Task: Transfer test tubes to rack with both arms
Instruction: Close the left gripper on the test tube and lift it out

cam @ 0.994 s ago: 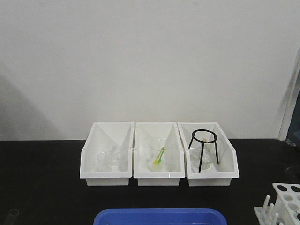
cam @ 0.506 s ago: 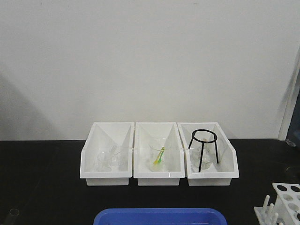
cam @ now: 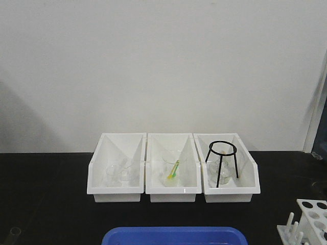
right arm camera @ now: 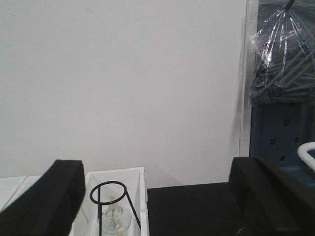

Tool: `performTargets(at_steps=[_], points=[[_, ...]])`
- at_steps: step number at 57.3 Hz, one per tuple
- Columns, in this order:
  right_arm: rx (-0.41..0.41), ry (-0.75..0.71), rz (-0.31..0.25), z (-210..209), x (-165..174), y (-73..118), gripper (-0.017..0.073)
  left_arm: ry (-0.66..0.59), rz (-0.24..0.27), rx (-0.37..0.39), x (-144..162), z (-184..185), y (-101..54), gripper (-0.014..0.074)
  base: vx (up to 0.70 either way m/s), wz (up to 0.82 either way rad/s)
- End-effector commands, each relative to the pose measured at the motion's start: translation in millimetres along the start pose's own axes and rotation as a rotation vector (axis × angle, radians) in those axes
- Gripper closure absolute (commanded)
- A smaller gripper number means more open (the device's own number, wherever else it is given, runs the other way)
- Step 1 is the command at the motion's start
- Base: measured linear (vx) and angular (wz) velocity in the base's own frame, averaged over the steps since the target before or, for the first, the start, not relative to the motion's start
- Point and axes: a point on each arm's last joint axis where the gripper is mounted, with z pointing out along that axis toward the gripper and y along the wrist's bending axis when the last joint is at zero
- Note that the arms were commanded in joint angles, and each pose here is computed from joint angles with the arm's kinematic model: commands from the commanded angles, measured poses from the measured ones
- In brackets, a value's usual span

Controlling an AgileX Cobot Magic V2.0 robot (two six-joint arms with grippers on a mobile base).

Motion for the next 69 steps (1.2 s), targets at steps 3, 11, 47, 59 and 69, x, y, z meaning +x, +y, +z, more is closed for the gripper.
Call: performTargets(at_steps=[3,11,47,59,69], points=[[-0.005,-0.117,-0.005,-3,-19,0.9,-0.0048,0.008,0.130,-0.001,-7,-3,1.2,0.0023,0.00,0.00],[-0.004,-0.117,-0.011,-3,-19,0.9,0.0006,0.098,0.193,0.024,24,-1,-3.5,0.0023,0.00,0.00],[-0.001,-0.051,-0.014,20,-6,0.2,0.0092,0.128,0.232,0.124,163,-9,-37.4,0.0023,0.00,0.00],[-0.001,-0.057,-0.015,20,-6,0.2,0.0092,0.153,0.210,0.115,164,20,-38.9,0.0023,0.00,0.00],[-0.001,-0.057,-0.015,20,-6,0.2,0.0092,0.131,0.195,0.088,164,45,-39.5,0.0023,0.00,0.00]])
